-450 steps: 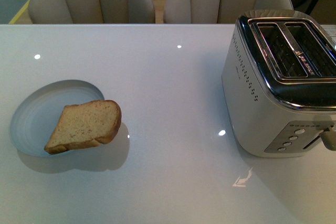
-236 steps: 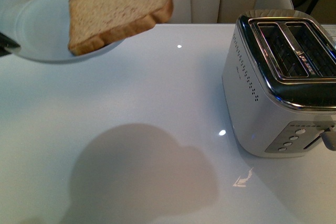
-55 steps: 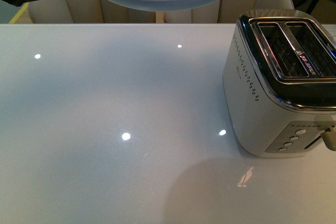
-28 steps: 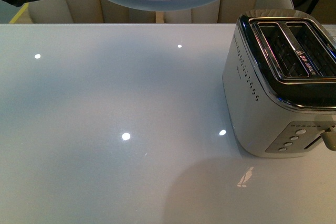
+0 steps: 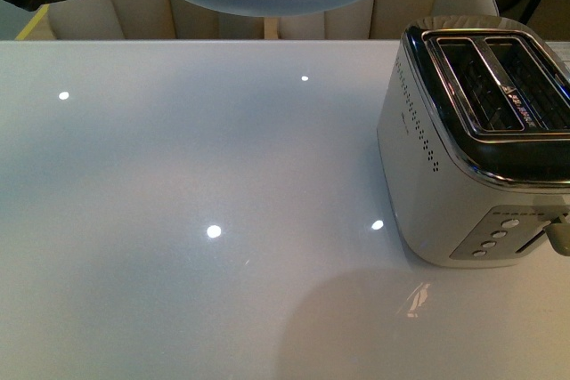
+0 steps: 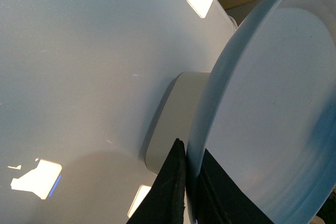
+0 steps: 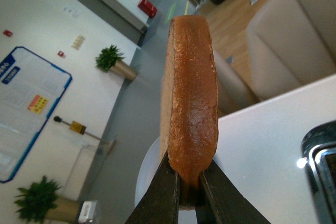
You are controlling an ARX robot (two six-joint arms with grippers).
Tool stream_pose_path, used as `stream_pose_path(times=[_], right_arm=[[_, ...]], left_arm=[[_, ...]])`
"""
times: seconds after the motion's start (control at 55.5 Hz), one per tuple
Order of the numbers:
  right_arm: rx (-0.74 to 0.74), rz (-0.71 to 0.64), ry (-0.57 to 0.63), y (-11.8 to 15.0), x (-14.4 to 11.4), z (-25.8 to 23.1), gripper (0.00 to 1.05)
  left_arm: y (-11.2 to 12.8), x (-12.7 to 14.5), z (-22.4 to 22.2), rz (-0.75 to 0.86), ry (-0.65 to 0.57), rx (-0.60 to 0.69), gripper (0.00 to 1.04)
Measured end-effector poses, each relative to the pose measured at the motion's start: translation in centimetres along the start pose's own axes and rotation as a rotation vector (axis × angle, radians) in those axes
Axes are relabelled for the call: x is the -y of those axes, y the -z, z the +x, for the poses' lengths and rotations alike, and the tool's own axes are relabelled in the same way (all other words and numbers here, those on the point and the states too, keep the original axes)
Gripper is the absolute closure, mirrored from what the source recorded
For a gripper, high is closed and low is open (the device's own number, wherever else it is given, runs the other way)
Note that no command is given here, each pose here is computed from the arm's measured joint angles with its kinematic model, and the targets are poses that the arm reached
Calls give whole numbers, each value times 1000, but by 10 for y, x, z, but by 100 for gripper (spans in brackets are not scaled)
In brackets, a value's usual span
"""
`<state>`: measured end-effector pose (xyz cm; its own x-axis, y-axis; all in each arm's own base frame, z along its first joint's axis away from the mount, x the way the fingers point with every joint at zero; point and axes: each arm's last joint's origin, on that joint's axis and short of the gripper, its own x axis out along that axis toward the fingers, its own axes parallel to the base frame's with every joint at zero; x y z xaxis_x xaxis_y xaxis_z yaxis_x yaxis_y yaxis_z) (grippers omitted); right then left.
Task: Left arm holds plate, right arm toasts bread
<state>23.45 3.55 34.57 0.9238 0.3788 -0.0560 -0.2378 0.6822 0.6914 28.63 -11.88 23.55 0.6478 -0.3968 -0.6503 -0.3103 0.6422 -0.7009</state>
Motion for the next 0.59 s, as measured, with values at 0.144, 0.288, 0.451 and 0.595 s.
stream_pose_path(times=[0.144, 0.288, 0.451, 0.595], right_arm=[[41, -138, 39, -10, -1, -8, 102], [48, -289, 112, -8, 5, -7, 102], [8, -464, 205, 12, 14, 4, 102], [-62, -577, 254, 39, 24, 19, 102]], left_arm=[[0, 0, 0, 0, 0, 0, 102], [0, 0, 0, 0, 0, 0, 102], [0, 0, 0, -1, 0, 0, 102], [0, 0, 0, -1, 0, 0, 102]])
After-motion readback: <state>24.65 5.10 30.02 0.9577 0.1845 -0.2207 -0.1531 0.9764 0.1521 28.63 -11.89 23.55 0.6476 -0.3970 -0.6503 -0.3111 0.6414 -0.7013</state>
